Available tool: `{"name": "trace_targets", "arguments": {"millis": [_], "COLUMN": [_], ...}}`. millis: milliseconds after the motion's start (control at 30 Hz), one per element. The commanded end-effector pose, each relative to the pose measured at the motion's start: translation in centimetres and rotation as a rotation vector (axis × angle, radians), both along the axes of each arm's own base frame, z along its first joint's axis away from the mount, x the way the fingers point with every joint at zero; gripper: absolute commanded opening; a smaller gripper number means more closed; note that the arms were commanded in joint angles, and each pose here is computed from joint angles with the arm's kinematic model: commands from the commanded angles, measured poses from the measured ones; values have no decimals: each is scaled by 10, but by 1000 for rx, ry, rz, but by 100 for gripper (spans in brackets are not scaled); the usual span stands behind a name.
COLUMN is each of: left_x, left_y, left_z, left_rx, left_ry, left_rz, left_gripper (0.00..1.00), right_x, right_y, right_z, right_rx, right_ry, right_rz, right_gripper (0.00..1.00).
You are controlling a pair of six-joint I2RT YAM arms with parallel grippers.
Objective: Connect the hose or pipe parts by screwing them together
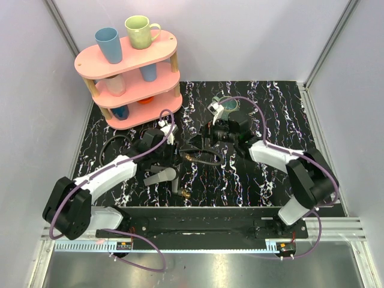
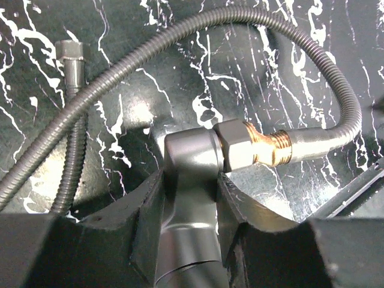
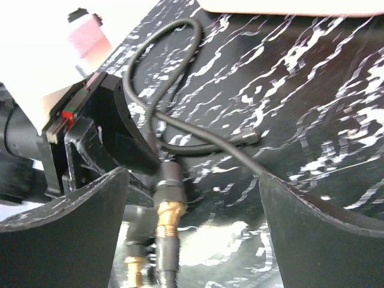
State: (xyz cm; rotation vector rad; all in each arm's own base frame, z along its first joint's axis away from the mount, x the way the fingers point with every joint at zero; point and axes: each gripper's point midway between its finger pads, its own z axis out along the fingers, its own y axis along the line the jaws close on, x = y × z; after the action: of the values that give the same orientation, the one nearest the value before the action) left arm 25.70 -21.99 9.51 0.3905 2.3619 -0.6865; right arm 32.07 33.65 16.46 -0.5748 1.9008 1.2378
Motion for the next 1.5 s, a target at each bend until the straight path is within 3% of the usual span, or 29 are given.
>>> {"name": "trace_targets", "arguments": {"millis": [0,33,67,100,167,267,467,600,1100,1267,1400,1467], "left_x": [15,16,18,16,19,19,16,13,11,7,7,6], "left_y": [-7,-6,-3,-1,-1,-5,-10,-15,-19,-21,-22,-21], "left_z": [23,23,22,20,22,27,23,18,21,24,30,29], "left_rx": [-49,-52,-53,-52,-59,-79,-56,-76,-104,-119,-140,-142], "left_ry": [21,33,42,64,75,108,189,221,240,245,226,222], "left_rz": [18,17,25,24,21,0,-43,-56,-65,-77,-81,-74], "left_gripper": [0,0,0,0,0,0,0,0,0,0,0,0], "right_x": [8,1,-3,-15,-24,-39,-57,-49,-44,-45,-37,-32], "right_y": [-22,-21,-19,-23,-20,-25,-25,-20,17,23,26,26], "right_z": [26,27,32,17,37,22,-6,-23,-37,-45,-53,-52], "right_rx": [-189,-220,-276,-317,-361,-440,-566,-693,-738,-751,-783,-786], "right_ry": [-462,-548,-744,-809,-1052,-1161,-1225,-1266,-1349,-1342,-1308,-1268], "right_rz": [32,79,132,161,140,194,280,305,397,411,397,362], "right_gripper": [99,96,96,96,97,97,94,92,73,54,0,0]}}
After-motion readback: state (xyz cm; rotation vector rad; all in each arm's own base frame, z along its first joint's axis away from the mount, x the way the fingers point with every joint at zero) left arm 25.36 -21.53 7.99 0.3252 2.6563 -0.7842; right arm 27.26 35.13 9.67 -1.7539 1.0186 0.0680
